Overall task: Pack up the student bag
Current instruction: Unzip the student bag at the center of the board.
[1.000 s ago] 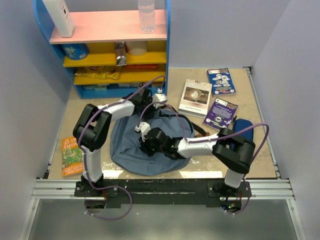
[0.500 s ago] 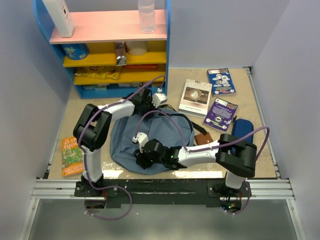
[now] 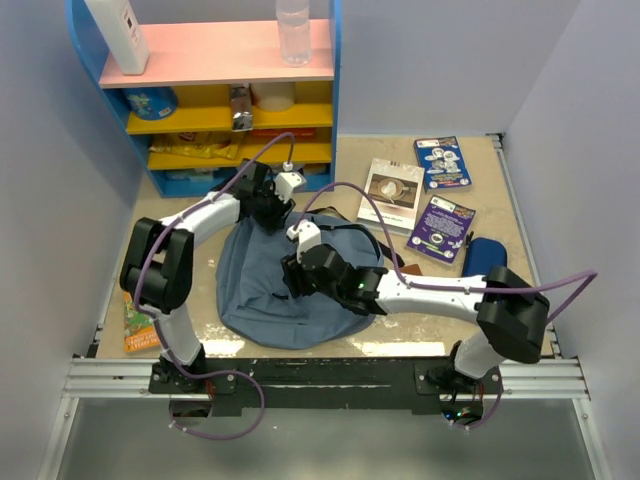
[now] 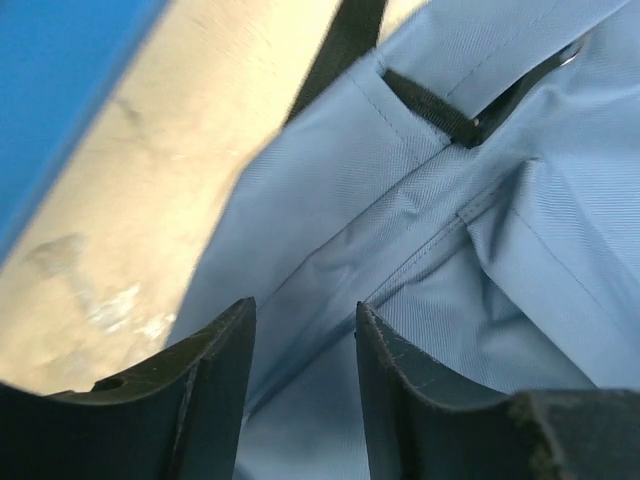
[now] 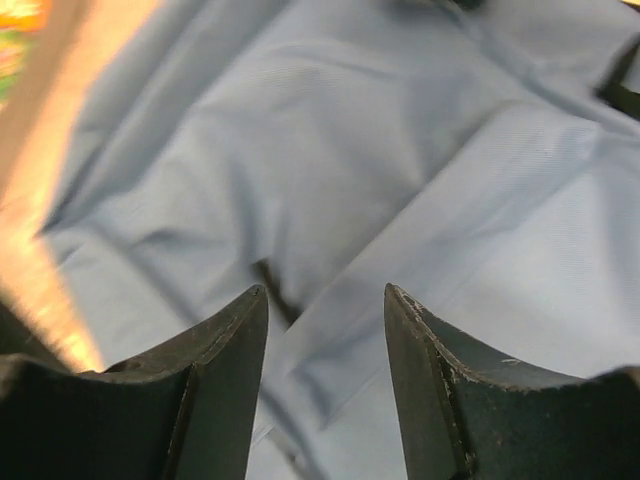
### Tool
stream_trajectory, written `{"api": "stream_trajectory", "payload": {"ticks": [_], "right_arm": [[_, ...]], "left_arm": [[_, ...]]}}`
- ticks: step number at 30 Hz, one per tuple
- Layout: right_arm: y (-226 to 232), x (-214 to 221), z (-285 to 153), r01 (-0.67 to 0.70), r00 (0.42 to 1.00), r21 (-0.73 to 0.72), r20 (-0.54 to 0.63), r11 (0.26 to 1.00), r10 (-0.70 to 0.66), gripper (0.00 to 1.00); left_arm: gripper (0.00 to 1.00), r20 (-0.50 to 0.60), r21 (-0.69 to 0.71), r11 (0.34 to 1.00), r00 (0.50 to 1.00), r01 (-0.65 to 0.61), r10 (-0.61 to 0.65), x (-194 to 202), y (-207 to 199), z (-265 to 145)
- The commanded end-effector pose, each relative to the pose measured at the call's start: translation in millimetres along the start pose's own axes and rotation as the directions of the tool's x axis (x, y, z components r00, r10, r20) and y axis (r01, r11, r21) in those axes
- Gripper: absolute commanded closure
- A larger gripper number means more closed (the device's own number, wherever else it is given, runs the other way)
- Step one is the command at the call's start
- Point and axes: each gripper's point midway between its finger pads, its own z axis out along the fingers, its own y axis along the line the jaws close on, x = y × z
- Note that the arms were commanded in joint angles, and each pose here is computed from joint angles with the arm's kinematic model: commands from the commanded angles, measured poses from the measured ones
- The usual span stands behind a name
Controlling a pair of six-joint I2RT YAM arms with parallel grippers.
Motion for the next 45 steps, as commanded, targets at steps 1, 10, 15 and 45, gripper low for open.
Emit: {"api": "stream_trajectory", "payload": {"ticks": [1,10,15,45], "right_arm": [[-24,9,22,-0.012,0.999,0.162,-0.043,0.987,0.020,0.47],[-46,23,50,-0.018,0.994,0.321,-0.095,0.947,0.051,0.52],[-53,23,35,-0.036,0.995,0.338,-0.077,0.940,0.066,0.62],[-93,95,11,-0.147,0.967,0.369,-0.140,0.918,0.211,1.00]], "left_arm": [[0.50,0.092,0.014,1.000,0.996,0.006,-0.008,-25,-9,-37],[0.49,0.085,0.048,0.998,0.996,0.032,-0.036,-5,-30,-57],[0.51,0.010,0.047,0.999,1.000,0.018,-0.018,26,-38,-42],[0.67,-0.034,-0.098,0.994,0.998,-0.051,0.048,16,-19,-35]]}}
